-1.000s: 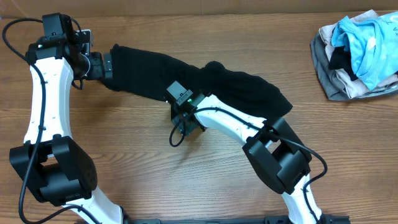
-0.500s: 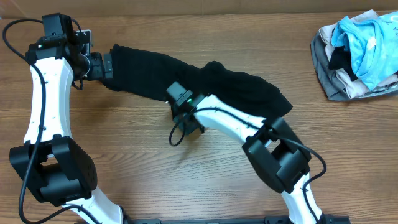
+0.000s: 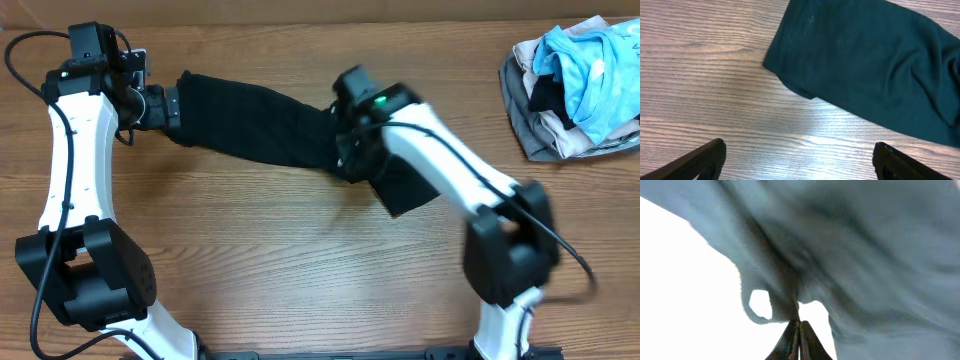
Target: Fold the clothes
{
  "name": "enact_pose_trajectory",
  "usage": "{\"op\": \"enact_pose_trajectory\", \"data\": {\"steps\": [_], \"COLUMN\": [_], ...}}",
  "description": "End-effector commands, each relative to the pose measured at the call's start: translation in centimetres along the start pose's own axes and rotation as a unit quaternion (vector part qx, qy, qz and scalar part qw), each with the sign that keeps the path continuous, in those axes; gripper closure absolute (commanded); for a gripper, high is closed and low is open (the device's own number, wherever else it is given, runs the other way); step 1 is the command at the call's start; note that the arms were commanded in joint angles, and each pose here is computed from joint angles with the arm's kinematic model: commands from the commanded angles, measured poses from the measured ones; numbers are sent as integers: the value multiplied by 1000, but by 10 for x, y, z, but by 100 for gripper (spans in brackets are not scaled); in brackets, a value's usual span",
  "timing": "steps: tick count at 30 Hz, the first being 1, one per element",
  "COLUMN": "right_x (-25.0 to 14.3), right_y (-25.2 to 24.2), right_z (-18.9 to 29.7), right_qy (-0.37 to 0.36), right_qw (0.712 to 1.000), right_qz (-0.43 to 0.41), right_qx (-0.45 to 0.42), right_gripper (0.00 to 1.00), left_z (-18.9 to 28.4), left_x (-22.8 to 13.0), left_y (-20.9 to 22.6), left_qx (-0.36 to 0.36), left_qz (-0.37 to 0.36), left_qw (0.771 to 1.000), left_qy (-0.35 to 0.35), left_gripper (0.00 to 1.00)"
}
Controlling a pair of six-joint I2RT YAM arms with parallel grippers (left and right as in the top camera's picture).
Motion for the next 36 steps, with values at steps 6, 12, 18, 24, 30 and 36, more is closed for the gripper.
{"op": "enact_pose_trajectory", "data": {"steps": [6, 12, 18, 24, 30, 36], "right_x": [11, 11, 13, 33, 51, 46], "right_y": [-18, -20, -29, -48, -67, -44], "right_z": [68, 43, 23, 6, 5, 8], "right_qy": [-66, -51, -52, -76, -98, -74], "right_qw": [997, 998, 998, 993, 988, 987], "right_qz": [-26, -33, -44, -86, -117, -108], "right_qx": [21, 15, 9, 12, 30, 96], "right_gripper": [96, 96, 96, 96, 33, 30], "left_z": [-6, -6, -6, -7, -7, -7], "left_x": [-3, -3, -3, -2, -2, -1], "left_y": [-3, -3, -3, -5, -5, -7], "left_qx": [-7, -7, -7, -8, -8, -9], "left_qz": [4, 4, 4, 2, 1, -1], "left_qw": [1000, 1000, 1000, 1000, 1000, 1000], "left_qy": [9, 9, 9, 7, 7, 7], "left_gripper": [4, 4, 4, 4, 4, 4]}}
Point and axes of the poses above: each gripper's point midway between its finger pads, its own z axis back along the fingers, its own y axis along the line the jaws close on, x = y × z, the point moved 3 cm from there along z, back along the fingers, and after that the axes turned 13 degrees about -z, right-handed, at the moved point
